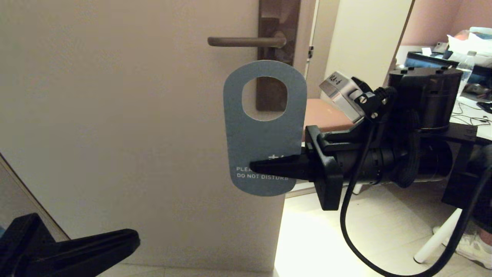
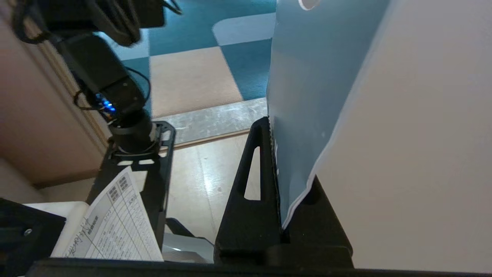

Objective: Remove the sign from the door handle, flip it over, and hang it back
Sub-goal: Hand it to the other hand

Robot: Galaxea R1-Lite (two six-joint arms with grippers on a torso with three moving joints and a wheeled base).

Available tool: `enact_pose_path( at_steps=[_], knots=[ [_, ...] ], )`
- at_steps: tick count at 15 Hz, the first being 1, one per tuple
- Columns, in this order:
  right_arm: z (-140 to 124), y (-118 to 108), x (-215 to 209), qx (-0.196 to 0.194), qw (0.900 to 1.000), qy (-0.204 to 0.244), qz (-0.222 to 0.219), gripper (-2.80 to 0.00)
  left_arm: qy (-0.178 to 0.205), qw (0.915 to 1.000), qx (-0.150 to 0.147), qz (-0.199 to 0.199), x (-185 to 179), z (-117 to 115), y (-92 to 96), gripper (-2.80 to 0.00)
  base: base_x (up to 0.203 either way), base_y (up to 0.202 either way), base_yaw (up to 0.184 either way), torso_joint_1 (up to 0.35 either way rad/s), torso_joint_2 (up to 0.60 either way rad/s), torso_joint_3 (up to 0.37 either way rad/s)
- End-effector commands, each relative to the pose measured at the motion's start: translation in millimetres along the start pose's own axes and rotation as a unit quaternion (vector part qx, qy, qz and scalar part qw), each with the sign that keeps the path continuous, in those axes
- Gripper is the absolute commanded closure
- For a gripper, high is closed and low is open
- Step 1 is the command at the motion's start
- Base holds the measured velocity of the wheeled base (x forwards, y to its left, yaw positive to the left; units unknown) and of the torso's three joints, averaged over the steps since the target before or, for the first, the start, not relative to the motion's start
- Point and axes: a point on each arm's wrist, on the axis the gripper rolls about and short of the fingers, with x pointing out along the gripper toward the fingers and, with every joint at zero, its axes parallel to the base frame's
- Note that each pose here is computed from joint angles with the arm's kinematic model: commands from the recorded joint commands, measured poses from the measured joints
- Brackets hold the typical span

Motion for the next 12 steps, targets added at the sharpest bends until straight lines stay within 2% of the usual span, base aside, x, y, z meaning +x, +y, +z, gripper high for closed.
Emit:
enact_pose_path(
  at_steps=[1, 7, 12],
  knots=[
    [-6, -4, 5, 0.006, 1.0, 0.006, 0.006, 0.0, 0.01, 0.9999, -0.004, -0.002, 8, -2, 3.1, 0.0, 0.0, 0.0, 0.0, 0.0, 0.0, 0.0],
    [-2, -6, 6, 0.001, 1.0, 0.001, 0.005, 0.0, 0.02, 0.9997, -0.007, -0.014, 25, -2, 9.0, 0.0, 0.0, 0.0, 0.0, 0.0, 0.0, 0.0],
    [-3, -6, 7, 0.002, 1.0, 0.002, 0.006, 0.0, -0.011, 0.9997, 0.009, -0.019, 57, -1, 20.9, 0.0, 0.0, 0.0, 0.0, 0.0, 0.0, 0.0]
  ],
)
